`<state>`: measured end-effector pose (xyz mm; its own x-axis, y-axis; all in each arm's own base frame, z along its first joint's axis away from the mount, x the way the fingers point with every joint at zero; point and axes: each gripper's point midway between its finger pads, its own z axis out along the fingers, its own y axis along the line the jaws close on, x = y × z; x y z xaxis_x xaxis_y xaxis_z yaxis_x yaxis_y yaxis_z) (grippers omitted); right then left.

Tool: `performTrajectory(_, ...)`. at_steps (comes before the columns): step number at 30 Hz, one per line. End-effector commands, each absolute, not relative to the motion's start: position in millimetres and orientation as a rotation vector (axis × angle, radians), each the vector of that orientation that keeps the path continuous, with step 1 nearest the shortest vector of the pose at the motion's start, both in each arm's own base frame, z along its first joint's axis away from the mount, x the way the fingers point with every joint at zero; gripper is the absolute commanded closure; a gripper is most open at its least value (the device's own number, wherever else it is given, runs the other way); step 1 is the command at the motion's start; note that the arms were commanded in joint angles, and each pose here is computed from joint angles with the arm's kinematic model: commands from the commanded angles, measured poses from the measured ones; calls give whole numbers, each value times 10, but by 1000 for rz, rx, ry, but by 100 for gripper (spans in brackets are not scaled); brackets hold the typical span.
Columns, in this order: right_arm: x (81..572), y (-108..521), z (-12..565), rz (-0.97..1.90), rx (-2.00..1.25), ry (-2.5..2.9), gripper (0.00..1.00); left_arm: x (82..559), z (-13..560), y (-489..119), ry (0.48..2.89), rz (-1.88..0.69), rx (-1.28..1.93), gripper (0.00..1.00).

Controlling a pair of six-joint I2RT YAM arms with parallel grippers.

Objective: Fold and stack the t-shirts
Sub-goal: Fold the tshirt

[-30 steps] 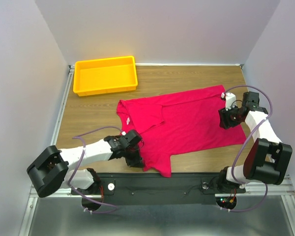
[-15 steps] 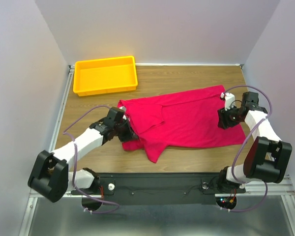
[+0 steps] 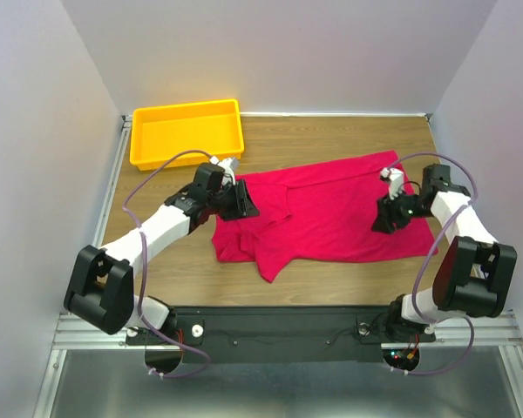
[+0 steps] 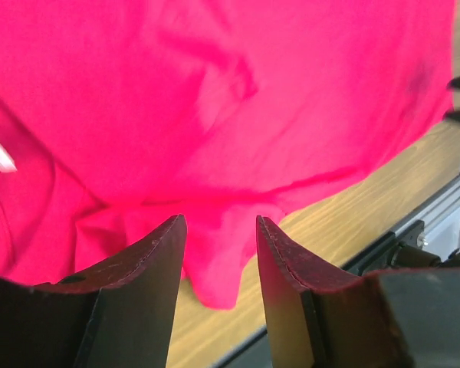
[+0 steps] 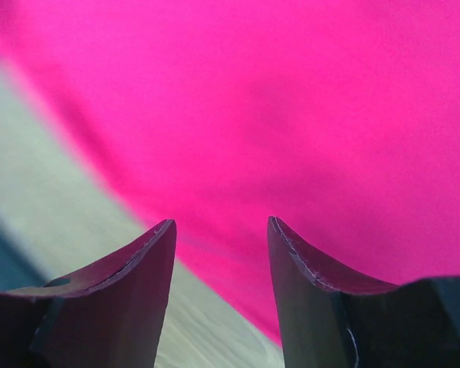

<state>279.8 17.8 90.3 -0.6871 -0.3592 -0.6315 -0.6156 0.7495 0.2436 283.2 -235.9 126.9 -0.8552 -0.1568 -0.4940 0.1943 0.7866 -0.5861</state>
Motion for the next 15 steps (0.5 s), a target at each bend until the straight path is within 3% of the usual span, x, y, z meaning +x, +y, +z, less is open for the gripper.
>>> performTrajectory(1,2440,1054,1340,965,-1177,2029,43,2987,1707,-2293,2276,-825,151,46)
performTrajectory(6,2158,2004,1433,1015,-1583,1746,42,2996,2060,-1832,2124,-615,21,40)
performTrajectory(11,2066,2825,1259,720,-1729,1752,39,2739,2398,-1356,1913,-605,-275,10)
performTrajectory(15,1872,3432,1112,623,-1739,1748,39,2475,2289,-1166,1857,-652,-402,8)
